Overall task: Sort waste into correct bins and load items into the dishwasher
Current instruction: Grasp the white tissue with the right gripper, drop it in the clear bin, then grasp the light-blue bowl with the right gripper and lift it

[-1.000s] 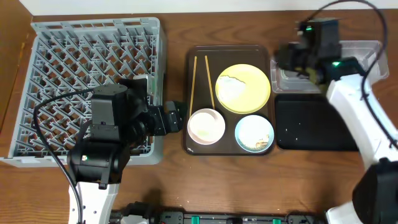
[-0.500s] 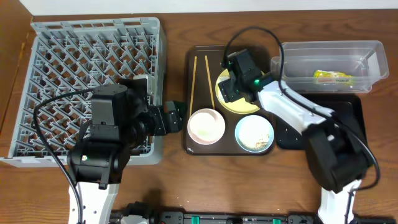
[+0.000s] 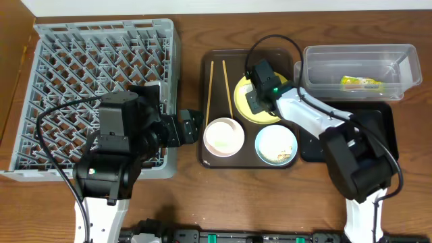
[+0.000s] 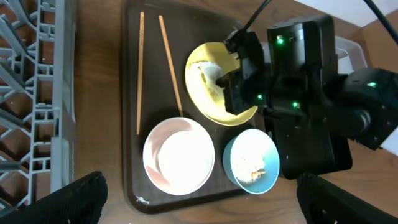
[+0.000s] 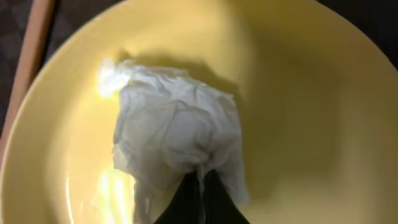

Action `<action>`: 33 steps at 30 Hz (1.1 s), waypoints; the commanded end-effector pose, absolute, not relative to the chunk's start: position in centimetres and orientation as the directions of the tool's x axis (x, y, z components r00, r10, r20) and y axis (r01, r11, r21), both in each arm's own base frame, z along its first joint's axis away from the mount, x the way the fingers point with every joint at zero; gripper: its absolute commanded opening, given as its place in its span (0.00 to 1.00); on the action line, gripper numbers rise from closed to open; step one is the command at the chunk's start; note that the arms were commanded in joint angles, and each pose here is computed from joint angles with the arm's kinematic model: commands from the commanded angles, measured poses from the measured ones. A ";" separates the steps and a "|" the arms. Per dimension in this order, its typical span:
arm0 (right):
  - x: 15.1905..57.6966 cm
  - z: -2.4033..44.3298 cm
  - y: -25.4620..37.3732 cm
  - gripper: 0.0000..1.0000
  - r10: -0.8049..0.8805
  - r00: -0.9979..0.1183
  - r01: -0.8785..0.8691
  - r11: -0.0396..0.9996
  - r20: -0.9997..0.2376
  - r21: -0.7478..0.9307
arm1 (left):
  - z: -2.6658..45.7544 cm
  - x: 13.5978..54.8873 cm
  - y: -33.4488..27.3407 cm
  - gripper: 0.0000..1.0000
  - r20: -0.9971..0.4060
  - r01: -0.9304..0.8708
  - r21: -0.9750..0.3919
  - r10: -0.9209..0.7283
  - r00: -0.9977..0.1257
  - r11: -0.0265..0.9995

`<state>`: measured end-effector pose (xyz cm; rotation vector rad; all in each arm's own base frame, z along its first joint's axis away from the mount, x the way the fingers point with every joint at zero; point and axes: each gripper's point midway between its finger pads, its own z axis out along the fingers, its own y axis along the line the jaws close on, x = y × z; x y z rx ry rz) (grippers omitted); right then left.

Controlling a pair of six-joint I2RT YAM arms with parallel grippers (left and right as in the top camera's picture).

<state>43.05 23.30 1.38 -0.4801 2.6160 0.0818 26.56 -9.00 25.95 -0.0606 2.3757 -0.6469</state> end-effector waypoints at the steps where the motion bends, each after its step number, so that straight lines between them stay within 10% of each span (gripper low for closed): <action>1: 44.6 7.6 21.2 0.01 -0.104 -0.830 -0.180 0.980 -0.548 0.087 | 26.7 26.6 -9.1 0.98 -0.603 0.130 -0.472 -0.213 -0.769 0.872; 8: 45.3 15.6 15.0 0.01 0.280 -0.798 0.084 0.928 -0.534 0.362 | 26.7 26.6 -9.1 0.98 -0.603 0.130 -0.472 -0.213 -0.769 0.872; 15: 46.9 13.6 5.2 0.01 0.525 -0.682 0.423 0.851 -0.509 0.312 | 26.7 26.6 -9.1 0.98 -0.603 0.130 -0.472 -0.213 -0.769 0.872; 16: 48.0 12.3 5.0 0.36 0.418 -0.734 0.322 0.908 -0.536 0.268 | 26.7 26.6 -9.1 0.98 -0.603 0.130 -0.472 -0.213 -0.769 0.872; 18: 47.4 12.3 6.3 0.53 0.310 -0.795 0.196 0.945 -0.522 0.262 | 26.7 26.6 -9.1 0.98 -0.603 0.130 -0.472 -0.213 -0.769 0.872; 27: 39.5 19.9 15.5 0.49 0.075 -0.872 -0.180 0.870 -0.483 0.460 | 26.7 26.6 -9.1 0.98 -0.603 0.130 -0.472 -0.213 -0.769 0.872; 33: 31.0 16.8 19.2 0.49 -0.129 -0.952 -0.224 0.910 -0.276 0.350 | 26.7 26.6 -9.1 0.98 -0.603 0.130 -0.472 -0.213 -0.769 0.872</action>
